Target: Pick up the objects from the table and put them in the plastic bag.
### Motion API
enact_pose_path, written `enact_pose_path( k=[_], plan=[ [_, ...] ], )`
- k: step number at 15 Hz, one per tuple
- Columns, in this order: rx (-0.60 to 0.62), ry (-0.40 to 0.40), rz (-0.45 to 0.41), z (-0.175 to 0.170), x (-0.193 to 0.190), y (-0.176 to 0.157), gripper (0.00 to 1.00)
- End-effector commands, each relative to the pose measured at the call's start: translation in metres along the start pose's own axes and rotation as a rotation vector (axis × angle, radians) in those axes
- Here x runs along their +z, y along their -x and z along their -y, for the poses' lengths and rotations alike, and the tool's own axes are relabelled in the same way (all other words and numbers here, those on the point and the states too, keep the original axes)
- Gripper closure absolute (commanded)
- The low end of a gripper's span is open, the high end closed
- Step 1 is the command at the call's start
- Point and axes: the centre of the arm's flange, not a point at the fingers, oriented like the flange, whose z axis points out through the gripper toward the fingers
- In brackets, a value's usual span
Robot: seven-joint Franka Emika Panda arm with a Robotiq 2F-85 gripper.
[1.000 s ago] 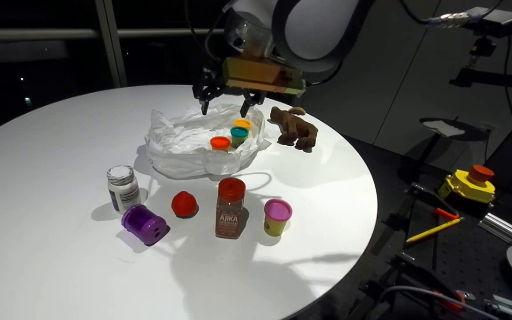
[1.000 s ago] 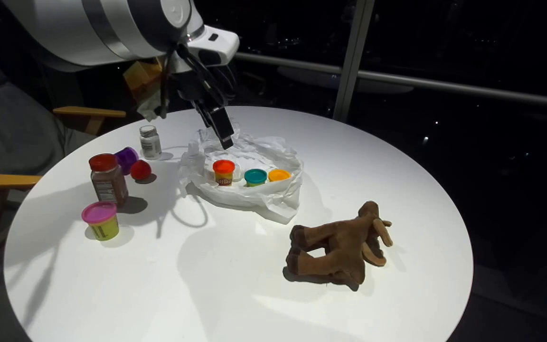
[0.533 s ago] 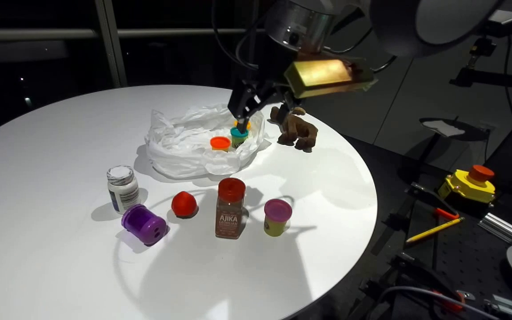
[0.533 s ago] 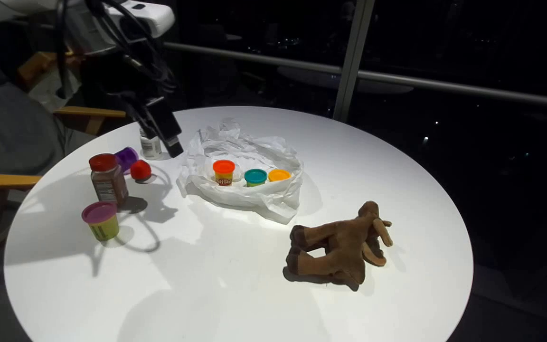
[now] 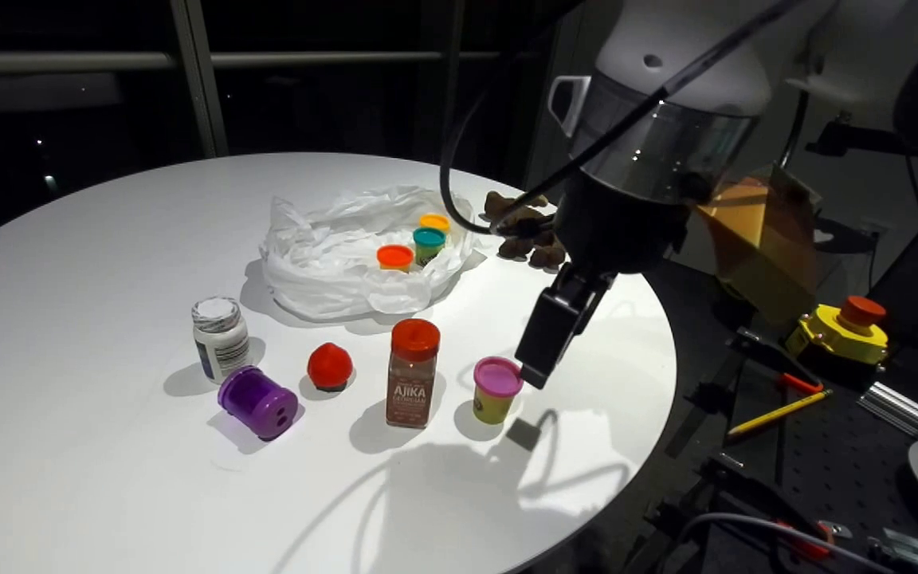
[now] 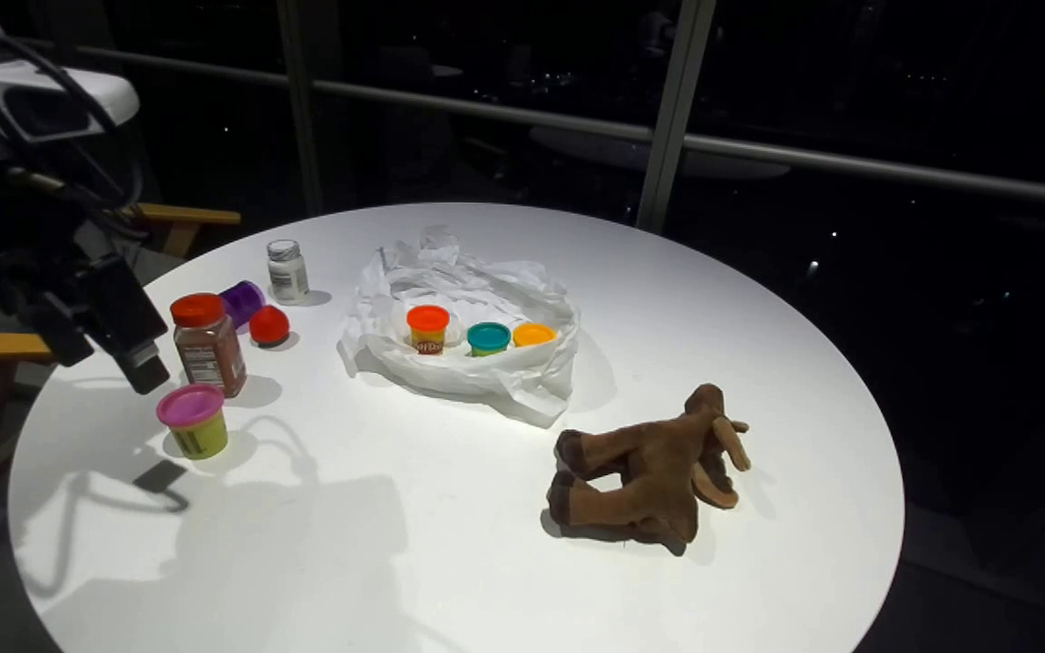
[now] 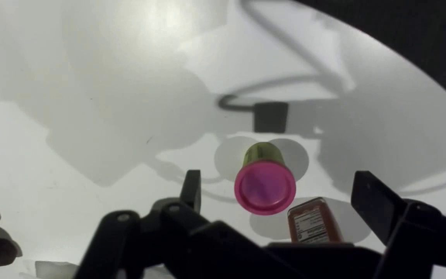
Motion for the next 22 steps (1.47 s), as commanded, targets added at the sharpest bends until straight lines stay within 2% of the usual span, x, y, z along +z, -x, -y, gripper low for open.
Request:
enact_pose_path(
  k=[1, 3, 11, 20, 22],
  plan=[
    [-0.101, -0.074, -0.023, 0.010, -0.001, 0.000, 0.00],
    [-0.126, -0.084, -0.043, 0.015, 0.006, -0.007, 0.00],
    [-0.144, -0.080, 0.008, 0.008, 0.054, -0.029, 0.00],
    [-0.106, -0.068, 0.029, -0.010, 0.072, -0.053, 0.00],
    [-0.100, -0.066, 0.026, -0.015, 0.073, -0.056, 0.27]
  ],
)
